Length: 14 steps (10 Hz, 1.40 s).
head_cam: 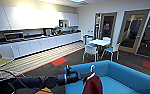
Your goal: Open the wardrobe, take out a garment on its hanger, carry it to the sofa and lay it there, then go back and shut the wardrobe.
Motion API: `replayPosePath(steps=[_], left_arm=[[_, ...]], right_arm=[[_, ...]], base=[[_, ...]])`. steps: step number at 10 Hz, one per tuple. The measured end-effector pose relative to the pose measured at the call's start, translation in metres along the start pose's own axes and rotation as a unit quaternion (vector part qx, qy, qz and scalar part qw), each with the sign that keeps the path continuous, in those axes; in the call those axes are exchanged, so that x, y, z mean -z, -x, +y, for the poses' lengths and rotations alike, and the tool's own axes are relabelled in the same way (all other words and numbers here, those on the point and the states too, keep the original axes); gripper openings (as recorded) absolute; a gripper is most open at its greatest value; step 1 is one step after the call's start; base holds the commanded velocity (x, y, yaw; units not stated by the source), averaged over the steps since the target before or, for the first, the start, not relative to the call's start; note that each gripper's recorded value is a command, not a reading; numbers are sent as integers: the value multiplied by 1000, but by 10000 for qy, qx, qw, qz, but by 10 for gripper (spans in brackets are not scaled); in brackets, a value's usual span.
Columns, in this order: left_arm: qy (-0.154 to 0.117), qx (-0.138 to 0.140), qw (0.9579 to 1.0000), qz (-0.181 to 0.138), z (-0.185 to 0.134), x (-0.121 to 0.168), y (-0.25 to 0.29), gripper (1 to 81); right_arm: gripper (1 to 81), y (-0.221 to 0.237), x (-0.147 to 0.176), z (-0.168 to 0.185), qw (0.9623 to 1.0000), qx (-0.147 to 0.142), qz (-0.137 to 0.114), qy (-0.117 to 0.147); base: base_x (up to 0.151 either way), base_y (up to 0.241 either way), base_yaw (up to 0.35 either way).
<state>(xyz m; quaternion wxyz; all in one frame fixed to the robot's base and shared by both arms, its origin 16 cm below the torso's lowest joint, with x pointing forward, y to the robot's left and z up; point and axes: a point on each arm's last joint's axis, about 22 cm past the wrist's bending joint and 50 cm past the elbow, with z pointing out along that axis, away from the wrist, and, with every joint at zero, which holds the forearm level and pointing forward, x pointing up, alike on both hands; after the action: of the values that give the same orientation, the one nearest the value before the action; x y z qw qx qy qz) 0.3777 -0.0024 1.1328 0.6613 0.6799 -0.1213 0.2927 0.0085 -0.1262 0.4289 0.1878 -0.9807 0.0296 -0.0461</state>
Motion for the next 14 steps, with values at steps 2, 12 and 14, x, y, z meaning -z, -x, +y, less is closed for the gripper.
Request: replayPosePath(steps=[2,12,14], left_arm=[[3,-2,10000,-5,0,0,0,10],[90,-7,9999,-68,8,-5,7,10],[74,123,9999,-82,-4,-7,8,10]], right_arm=[[811,0,0,0,10000,0,0,0],[811,3,0,0,10000,-14,-12,0],[811,10,0,1,9999,-56,-104,10]], base=[[0,0,0],[97,0,0],[116,0,0]])
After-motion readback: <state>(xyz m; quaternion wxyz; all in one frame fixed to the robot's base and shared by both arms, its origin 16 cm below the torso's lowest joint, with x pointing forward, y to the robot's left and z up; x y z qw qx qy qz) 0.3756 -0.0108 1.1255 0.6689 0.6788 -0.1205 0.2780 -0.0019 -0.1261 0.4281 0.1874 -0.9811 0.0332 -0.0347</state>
